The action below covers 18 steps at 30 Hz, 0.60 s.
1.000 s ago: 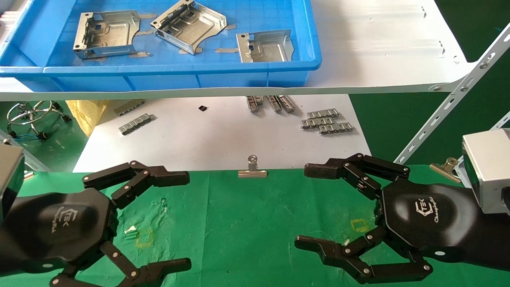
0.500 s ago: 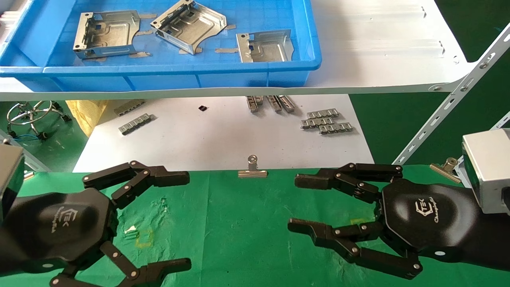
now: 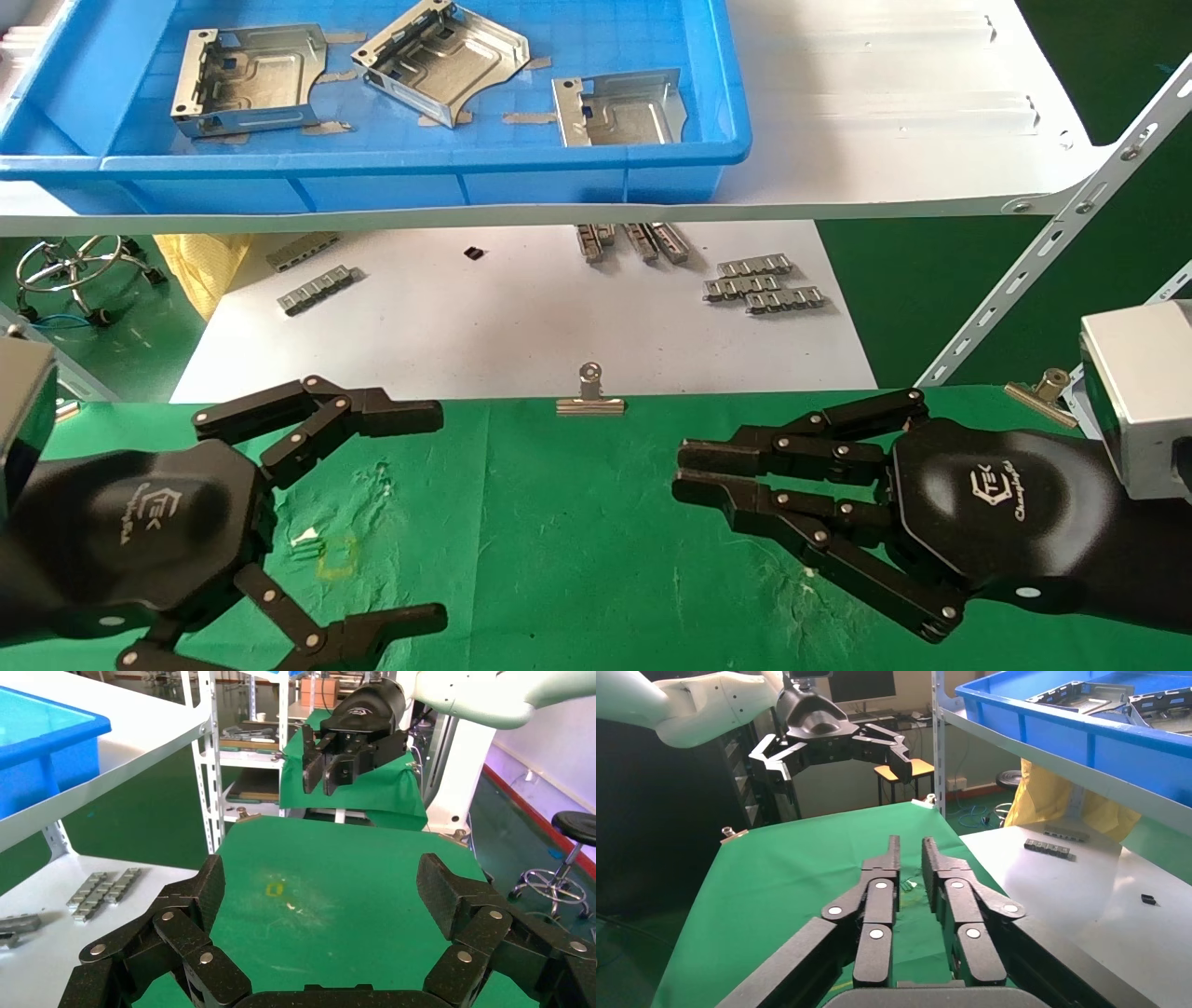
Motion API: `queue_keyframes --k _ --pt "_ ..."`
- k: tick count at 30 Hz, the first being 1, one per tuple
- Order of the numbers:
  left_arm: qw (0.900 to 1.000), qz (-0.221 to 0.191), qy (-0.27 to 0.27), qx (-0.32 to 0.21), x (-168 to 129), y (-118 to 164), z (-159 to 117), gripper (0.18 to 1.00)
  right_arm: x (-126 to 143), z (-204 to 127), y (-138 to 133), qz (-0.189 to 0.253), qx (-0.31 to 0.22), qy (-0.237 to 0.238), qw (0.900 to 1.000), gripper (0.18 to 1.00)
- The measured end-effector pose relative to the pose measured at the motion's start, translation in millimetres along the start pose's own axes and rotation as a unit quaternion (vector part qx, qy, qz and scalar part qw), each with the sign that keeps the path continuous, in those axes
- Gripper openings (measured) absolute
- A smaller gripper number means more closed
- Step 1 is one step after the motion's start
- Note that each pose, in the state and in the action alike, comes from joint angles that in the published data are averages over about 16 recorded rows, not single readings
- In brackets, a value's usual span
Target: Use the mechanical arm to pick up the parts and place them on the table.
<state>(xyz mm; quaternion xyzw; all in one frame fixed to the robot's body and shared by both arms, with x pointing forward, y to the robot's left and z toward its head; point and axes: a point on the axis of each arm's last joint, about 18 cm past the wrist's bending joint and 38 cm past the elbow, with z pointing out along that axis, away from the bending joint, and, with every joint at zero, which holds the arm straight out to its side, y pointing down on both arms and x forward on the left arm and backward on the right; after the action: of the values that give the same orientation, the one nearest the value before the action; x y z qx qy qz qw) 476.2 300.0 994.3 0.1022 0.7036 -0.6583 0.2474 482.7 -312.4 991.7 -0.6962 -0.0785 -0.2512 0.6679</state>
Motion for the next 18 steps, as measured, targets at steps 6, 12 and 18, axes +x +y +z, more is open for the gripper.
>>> queue_keyframes --k 6,12,18 --pt "0.9997 0.02 -0.016 0.001 -14 -13 3 1.001 0 0 0 0.0 0.0 0.0 1.0 0.254" --pt "0.9971 0.051 -0.057 0.004 -52 -36 11 1.001 0 0 0 0.0 0.0 0.0 1.0 0.212" --pt "0.9898 0.071 -0.123 0.01 -117 -67 23 1.001 0 0 0 0.0 0.0 0.0 1.0 0.195"
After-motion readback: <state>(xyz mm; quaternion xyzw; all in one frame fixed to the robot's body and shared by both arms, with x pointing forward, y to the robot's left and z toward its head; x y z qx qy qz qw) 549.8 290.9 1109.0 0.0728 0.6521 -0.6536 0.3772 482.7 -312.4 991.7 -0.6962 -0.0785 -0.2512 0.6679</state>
